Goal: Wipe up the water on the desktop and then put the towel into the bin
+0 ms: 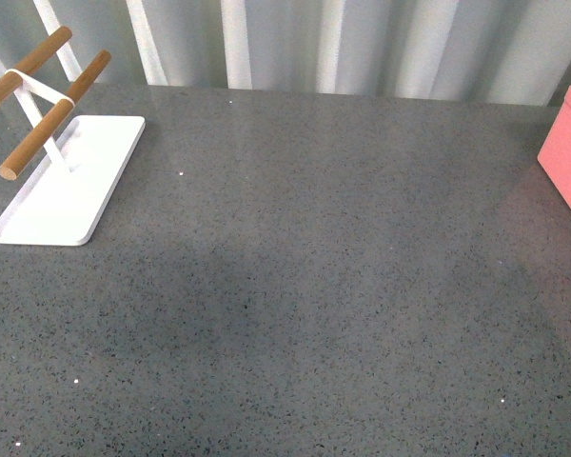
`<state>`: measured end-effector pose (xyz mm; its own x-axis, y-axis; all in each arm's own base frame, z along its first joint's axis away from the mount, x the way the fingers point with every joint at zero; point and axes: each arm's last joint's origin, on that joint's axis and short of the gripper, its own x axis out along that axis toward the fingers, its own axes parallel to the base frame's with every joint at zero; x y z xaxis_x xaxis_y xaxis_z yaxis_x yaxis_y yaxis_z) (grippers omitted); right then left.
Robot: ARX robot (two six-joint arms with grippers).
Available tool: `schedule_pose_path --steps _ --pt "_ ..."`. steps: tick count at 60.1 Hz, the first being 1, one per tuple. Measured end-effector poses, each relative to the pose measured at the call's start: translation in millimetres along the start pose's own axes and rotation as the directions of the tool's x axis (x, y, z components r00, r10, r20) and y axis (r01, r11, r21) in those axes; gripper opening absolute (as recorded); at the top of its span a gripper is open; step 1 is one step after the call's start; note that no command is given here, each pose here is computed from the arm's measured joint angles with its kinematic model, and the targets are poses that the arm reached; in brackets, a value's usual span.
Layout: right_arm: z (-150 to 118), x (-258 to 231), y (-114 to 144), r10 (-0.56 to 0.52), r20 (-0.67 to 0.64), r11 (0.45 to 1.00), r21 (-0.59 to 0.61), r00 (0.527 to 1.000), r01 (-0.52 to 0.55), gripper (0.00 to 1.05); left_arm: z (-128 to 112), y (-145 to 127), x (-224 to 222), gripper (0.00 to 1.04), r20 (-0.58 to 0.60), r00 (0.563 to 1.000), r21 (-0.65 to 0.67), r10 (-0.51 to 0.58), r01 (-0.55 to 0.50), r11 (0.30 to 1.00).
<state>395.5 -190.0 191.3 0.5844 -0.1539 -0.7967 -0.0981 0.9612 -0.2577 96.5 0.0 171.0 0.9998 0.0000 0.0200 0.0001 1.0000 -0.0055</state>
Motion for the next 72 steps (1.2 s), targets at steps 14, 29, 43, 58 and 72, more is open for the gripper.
schedule_pose_path --steps 14,29,43,58,72 --pt "3 -10 -12 -0.038 0.09 0.998 0.048 0.995 0.034 0.98 0 0 0 0.98 0.0 1.0 0.0 0.0 0.0 1.0" --pt "30 -103 27 0.009 0.463 0.999 -0.04 0.886 0.011 0.98 0 0 0 0.98 0.0 1.0 0.0 0.0 0.0 1.0" --pt "-42 -187 155 0.31 0.607 0.95 -0.234 0.732 -0.208 0.98 0 0 0 0.98 0.0 1.0 0.0 0.0 0.0 1.0" --pt "-119 -152 209 0.104 0.67 0.984 0.039 0.735 -0.174 0.84 0 0 0 0.98 0.0 1.0 0.0 0.0 0.0 1.0" --pt "-142 -161 206 -0.09 0.809 0.971 0.202 0.581 -0.13 0.41 0 0 0 0.98 0.0 1.0 0.0 0.0 0.0 1.0"
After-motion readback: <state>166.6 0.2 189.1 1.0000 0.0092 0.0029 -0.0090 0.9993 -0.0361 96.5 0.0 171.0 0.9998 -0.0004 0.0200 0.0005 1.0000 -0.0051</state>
